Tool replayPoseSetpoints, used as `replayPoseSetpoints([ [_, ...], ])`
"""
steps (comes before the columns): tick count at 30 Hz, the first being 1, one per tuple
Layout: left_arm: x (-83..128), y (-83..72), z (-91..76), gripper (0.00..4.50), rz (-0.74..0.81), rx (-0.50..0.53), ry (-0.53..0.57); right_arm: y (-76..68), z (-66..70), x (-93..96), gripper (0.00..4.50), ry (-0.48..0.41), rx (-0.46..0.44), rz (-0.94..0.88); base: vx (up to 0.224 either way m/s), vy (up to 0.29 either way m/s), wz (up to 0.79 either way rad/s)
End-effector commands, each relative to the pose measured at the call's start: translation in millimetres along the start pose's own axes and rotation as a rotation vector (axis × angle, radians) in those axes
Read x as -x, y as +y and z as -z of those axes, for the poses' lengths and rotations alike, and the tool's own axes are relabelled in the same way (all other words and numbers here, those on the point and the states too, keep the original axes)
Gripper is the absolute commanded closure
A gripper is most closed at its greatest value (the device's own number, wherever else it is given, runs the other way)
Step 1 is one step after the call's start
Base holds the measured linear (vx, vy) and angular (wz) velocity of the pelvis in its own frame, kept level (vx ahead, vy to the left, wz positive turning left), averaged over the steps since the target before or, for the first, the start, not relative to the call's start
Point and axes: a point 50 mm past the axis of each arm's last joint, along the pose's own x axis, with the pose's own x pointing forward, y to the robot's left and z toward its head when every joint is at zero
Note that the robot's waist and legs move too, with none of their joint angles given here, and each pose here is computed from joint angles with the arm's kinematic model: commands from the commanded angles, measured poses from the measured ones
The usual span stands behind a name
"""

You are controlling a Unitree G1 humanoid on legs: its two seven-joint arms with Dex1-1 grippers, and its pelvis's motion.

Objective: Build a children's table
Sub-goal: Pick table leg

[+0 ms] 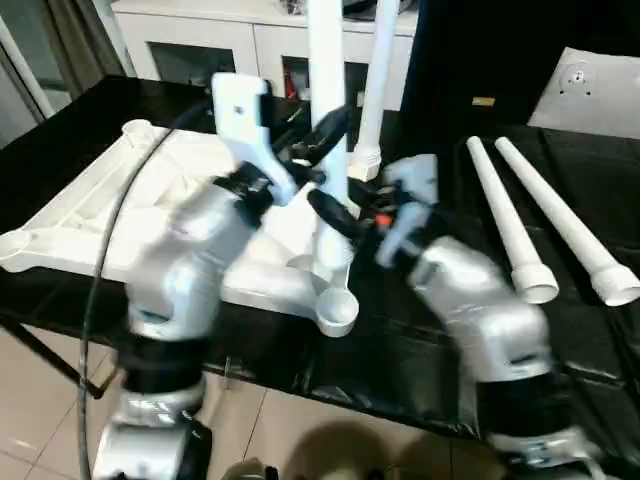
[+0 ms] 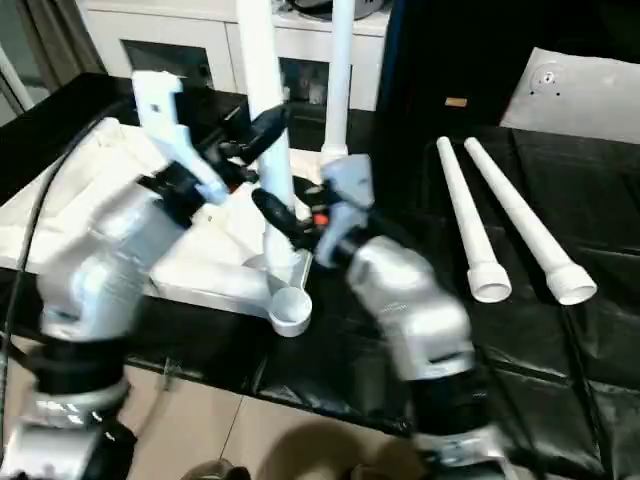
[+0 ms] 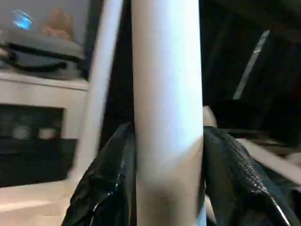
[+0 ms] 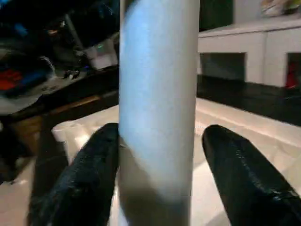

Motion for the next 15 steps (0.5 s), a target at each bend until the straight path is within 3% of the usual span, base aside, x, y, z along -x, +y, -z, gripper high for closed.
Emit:
replayPoseSetpoints([
  [1, -0.8, -4.3, -11.8, 2.72, 0.128, 0.061, -0.019, -2.1, -8.0, 6.1, 1.16, 0.017, -0.037, -0.069, 0.0, 0.0, 0.0],
  [8, 2.7, -10.8, -25.7, 2.72, 0.401, 0.123, 0.017, 5.1, -23.2, 23.6, 1.03, 0.044, -0.123, -0.308, 0.0, 0.0, 0.0],
  [15, 3.4, -10.4, -29.0, 2.72, 0.507, 0.071, 0.091, 5.3, -23.5, 30.2, 1.03, 0.144, -0.036, -0.38, 0.0, 0.0, 0.0],
])
